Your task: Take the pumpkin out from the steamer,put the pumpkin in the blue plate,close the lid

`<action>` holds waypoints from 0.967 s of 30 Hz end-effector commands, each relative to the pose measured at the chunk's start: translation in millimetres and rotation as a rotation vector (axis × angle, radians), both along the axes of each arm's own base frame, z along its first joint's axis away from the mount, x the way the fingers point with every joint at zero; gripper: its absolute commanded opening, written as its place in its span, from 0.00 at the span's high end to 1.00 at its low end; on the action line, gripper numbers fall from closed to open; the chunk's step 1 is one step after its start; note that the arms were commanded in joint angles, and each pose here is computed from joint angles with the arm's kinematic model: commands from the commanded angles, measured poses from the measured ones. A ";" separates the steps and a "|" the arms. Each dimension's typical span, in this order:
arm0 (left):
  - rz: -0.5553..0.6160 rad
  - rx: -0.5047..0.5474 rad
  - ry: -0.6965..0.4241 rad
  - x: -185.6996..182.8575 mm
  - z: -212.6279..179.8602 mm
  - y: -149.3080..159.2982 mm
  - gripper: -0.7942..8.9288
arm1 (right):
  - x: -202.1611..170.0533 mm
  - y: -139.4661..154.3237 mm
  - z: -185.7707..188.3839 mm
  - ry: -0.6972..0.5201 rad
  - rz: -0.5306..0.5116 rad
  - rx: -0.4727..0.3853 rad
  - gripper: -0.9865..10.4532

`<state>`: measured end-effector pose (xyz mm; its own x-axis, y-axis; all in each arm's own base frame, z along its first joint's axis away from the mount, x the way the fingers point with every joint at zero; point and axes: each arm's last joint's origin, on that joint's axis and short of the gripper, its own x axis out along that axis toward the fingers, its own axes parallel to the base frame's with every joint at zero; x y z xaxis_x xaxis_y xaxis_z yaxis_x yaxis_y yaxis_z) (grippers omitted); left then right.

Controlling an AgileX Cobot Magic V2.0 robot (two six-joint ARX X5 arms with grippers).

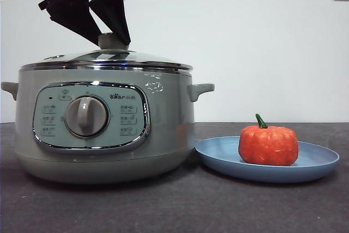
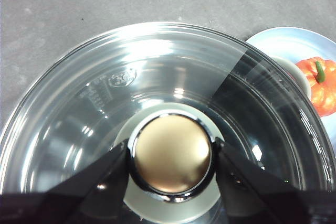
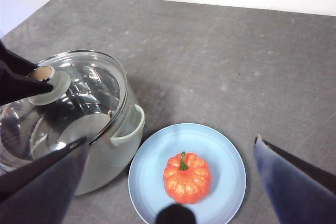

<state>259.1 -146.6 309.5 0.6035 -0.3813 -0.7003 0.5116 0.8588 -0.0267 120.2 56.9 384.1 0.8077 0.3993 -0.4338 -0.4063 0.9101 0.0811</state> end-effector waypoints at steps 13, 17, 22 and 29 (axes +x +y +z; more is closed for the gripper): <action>0.006 0.062 0.081 -3.3 -12.8 2.4 0.93 | 0.8 0.4 -2.0 0.006 -0.003 0.005 0.45; 0.006 0.063 0.083 -3.5 -12.6 2.5 0.93 | 0.7 0.4 -1.9 0.006 -0.002 0.006 0.45; 0.005 0.067 0.075 -3.5 -11.3 2.6 0.93 | 0.7 0.4 -1.9 0.006 -0.002 0.006 0.45; -0.012 0.072 0.058 -2.8 -7.9 2.2 0.88 | 0.7 0.4 -1.9 0.006 -0.002 0.006 0.45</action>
